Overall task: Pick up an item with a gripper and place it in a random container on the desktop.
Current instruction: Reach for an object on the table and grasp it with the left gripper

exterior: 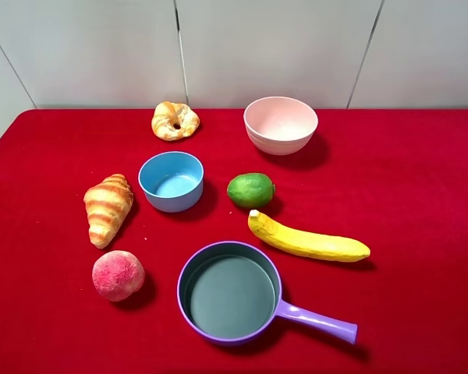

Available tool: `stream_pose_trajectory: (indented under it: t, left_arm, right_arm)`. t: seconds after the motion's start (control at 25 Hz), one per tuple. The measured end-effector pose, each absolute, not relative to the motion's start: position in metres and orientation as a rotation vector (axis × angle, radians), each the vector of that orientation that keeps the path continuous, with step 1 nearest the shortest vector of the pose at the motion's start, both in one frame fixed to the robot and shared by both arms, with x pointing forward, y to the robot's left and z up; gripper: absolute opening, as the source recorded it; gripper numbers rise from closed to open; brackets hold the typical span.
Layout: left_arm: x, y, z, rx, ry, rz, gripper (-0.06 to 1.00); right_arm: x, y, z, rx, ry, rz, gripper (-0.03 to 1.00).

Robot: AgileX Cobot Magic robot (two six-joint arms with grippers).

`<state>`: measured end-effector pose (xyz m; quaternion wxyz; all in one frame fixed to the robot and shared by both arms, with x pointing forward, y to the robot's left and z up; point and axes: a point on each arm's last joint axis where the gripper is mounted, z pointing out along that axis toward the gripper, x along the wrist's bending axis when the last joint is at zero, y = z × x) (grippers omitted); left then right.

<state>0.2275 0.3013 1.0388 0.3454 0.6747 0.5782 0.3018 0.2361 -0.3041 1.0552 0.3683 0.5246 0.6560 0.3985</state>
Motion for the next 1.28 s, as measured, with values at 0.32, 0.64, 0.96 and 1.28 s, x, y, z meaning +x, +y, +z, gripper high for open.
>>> stream_pose_trajectory:
  t: [0.32, 0.64, 0.96, 1.28]
  left_arm:
    - [0.2275, 0.3013, 1.0388, 1.752, 1.501, 0.783, 0.99]
    - [0.2275, 0.3013, 1.0388, 1.752, 1.501, 0.783, 0.99]
    - [0.2275, 0.3013, 1.0388, 1.752, 1.501, 0.783, 0.99]
    - [0.2275, 0.3013, 1.0388, 1.752, 1.501, 0.785, 0.99]
  right_arm:
    - [0.2361, -0.3041, 1.0552, 1.347, 1.684, 1.023, 0.69]
    - [0.2361, -0.3041, 1.0552, 1.347, 1.684, 1.023, 0.69]
    - [0.2361, -0.3041, 1.0552, 1.347, 1.684, 1.023, 0.69]
    - [0.2361, -0.3041, 1.0552, 1.347, 1.684, 1.023, 0.69]
